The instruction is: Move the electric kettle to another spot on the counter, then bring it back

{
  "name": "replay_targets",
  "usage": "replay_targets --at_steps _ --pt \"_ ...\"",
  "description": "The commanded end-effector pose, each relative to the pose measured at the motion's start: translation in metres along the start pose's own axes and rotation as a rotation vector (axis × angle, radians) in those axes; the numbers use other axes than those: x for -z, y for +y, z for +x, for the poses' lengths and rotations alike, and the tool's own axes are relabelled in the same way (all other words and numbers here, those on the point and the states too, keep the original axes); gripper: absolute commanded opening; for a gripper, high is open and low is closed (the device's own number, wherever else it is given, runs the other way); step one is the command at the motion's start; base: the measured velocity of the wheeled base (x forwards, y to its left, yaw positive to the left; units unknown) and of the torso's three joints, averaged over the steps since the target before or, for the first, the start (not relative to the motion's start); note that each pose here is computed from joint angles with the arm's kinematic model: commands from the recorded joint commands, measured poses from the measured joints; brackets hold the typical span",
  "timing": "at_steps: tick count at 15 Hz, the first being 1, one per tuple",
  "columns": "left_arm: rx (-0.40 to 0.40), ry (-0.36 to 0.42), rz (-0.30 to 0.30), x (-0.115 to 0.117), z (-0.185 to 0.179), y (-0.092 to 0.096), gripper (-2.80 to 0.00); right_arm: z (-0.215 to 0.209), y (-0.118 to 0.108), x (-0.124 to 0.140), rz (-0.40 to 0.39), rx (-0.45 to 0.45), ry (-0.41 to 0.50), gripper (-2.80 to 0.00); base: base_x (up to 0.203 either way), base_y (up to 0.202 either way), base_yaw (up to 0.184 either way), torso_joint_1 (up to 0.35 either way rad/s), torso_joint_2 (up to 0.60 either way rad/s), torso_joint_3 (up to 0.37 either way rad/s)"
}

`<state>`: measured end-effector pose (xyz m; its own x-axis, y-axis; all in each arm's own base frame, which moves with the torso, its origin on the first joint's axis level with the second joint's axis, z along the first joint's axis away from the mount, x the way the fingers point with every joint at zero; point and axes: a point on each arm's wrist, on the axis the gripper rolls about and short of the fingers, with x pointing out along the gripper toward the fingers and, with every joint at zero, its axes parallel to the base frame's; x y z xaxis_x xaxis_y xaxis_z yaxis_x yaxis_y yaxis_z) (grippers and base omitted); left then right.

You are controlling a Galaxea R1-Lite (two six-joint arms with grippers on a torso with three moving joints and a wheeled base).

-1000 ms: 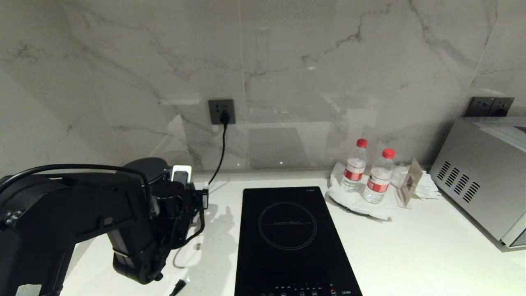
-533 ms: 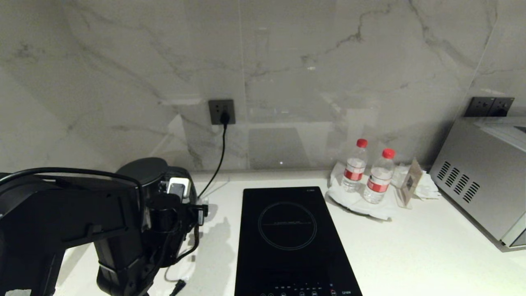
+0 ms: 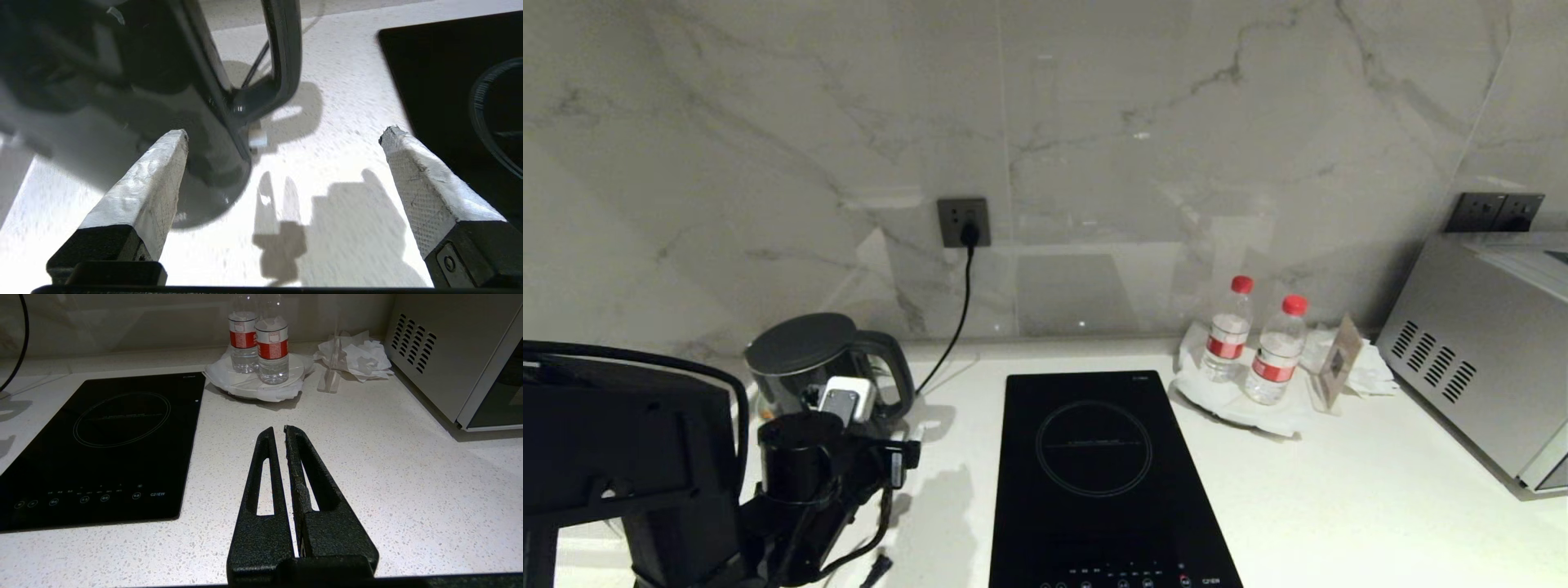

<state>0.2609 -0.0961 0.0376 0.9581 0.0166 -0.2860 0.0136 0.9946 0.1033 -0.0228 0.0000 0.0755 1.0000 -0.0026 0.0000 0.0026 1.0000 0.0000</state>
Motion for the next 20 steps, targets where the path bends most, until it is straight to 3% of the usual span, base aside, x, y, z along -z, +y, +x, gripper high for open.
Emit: replay_targets --at_steps 1,6,11,16,18,20 --pt "0.002 -0.036 -0.029 -0.011 -0.017 0.006 -2.8 0.0 0.0 0.0 0.0 -0.001 0.002 -2.8 0.0 0.0 0.0 0.0 0.0 0.0" --pt "-0.003 -0.102 -0.062 -0.029 -0.053 0.023 -2.8 0.0 0.0 0.0 0.0 -0.001 0.002 -2.8 0.0 0.0 0.0 0.0 0.0 0.0" --pt "0.027 -0.325 -0.138 -0.063 -0.119 0.047 -2.8 0.0 0.0 0.0 0.0 -0.001 0.001 -2.8 0.0 0.0 0.0 0.0 0.0 0.0" --pt "0.031 -0.457 -0.177 -0.081 -0.198 0.079 -2.8 0.0 0.0 0.0 0.0 -0.001 0.001 -2.8 0.0 0.0 0.0 0.0 0.0 0.0" --pt "0.035 -0.409 -0.154 -0.081 -0.237 0.094 -2.8 0.0 0.0 0.0 0.0 -0.001 0.002 -2.8 0.0 0.0 0.0 0.0 0.0 0.0" --pt "-0.006 -0.286 -0.109 -0.074 -0.277 0.111 -2.8 0.0 0.0 0.0 0.0 -0.001 0.002 -2.8 0.0 0.0 0.0 0.0 0.0 0.0"
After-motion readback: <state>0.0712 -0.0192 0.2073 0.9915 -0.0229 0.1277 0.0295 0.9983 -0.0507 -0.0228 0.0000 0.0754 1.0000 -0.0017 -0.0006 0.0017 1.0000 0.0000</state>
